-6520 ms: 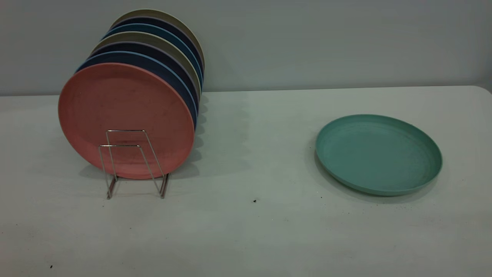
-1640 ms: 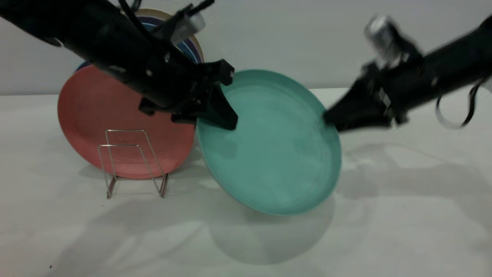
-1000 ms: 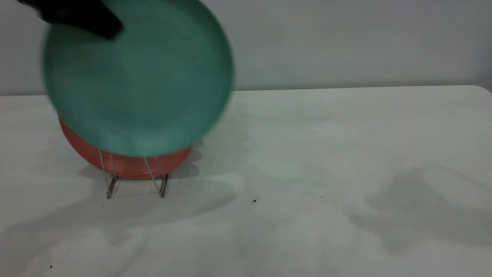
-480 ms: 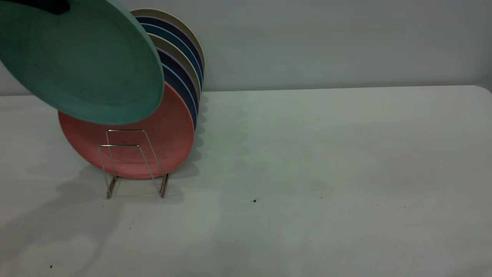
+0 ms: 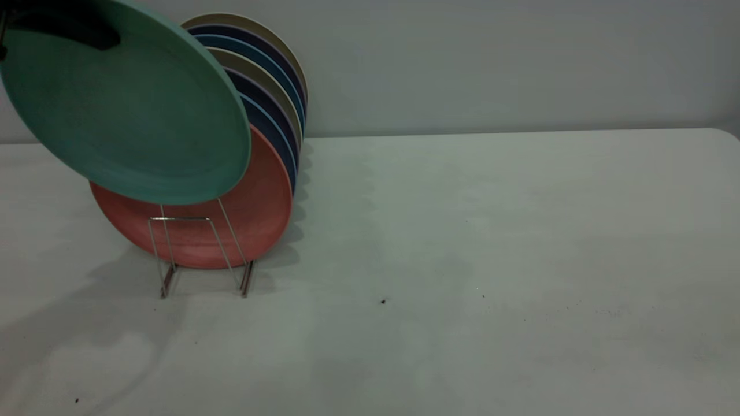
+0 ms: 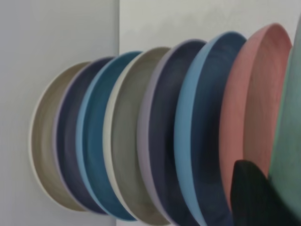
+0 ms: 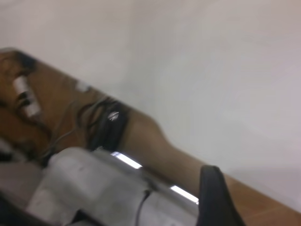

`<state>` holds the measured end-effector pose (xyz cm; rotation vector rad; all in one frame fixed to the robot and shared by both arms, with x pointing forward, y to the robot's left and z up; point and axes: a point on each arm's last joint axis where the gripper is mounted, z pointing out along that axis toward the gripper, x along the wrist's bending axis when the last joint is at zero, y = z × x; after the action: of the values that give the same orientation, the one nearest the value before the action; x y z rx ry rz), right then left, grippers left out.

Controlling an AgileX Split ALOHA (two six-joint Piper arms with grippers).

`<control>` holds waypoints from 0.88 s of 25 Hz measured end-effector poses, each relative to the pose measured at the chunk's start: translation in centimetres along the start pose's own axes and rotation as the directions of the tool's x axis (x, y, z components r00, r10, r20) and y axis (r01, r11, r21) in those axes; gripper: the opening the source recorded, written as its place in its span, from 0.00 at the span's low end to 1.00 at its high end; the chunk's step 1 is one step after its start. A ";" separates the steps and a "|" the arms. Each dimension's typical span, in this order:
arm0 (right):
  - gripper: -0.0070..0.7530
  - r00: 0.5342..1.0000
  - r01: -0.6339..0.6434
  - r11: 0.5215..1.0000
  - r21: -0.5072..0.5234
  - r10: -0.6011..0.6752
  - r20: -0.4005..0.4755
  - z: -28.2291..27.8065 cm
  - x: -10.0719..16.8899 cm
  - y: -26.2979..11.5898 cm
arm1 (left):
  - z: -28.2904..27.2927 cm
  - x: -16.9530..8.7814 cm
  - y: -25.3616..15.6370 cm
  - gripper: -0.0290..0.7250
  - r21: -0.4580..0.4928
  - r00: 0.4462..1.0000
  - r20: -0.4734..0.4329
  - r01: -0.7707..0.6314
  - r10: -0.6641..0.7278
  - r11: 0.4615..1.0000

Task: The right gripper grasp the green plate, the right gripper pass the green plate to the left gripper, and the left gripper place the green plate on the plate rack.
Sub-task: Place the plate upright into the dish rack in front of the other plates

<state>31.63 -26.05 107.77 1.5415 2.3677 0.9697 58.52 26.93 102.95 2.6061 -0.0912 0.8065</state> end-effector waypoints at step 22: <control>0.61 0.968 -0.041 0.993 -0.114 0.068 0.240 -2.9 0.4 -3.1 | 3.7 -1.0 -1.8 0.18 0.020 0.995 0.083 0.047 -0.048 0.999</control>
<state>27.74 -27.72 108.25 1.5916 2.0815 0.8486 60.00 27.07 98.93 2.6482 -0.0460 0.6852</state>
